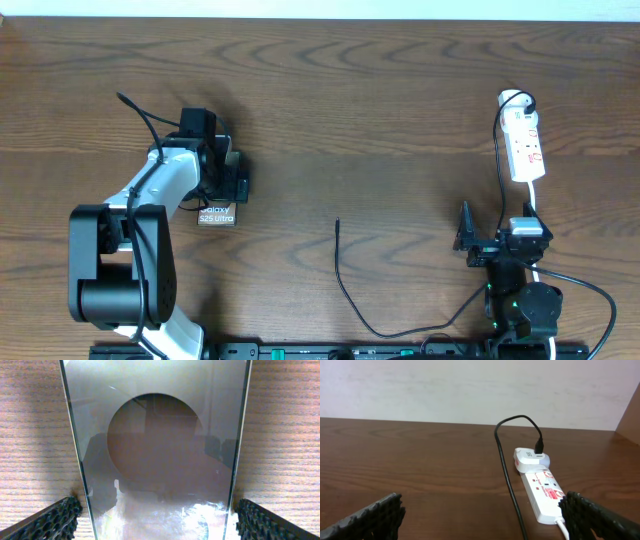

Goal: Plug charger to phone and switch on socket
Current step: 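Close the left gripper on the phone's sides and adjust grip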

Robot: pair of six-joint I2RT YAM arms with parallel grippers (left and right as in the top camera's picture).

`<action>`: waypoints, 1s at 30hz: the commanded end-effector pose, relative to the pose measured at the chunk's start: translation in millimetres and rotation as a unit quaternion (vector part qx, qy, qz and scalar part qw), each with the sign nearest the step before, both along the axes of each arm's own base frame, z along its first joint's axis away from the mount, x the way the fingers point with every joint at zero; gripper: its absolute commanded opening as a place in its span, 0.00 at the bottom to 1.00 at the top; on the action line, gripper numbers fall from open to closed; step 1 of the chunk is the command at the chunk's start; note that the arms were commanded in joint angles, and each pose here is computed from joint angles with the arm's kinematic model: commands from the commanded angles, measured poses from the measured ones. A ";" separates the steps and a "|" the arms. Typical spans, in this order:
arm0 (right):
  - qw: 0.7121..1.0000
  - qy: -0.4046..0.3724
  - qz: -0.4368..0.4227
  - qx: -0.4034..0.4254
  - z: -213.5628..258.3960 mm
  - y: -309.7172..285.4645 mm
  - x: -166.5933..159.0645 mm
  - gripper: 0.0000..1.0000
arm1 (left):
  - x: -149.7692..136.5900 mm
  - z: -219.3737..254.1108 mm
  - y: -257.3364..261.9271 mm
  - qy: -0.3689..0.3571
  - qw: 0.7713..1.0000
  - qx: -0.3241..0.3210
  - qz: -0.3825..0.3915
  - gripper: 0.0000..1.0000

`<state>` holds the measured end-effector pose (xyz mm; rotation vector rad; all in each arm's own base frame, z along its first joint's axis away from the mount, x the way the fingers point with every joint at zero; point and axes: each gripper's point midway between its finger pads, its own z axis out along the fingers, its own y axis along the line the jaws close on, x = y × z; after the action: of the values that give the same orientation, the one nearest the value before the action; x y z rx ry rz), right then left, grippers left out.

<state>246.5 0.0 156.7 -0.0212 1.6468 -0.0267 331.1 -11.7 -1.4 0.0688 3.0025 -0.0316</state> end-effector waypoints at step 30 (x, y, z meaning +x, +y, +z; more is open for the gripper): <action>1.000 0.000 -0.004 0.007 0.0 -1.4 -0.3 0.99 | -6.4 -7.6 1.3 0.015 1.000 0.006 -0.007 0.87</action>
<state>246.5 0.0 156.7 -0.0212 1.6468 -0.0267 330.9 -11.6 -1.4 0.0693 3.0032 -0.0310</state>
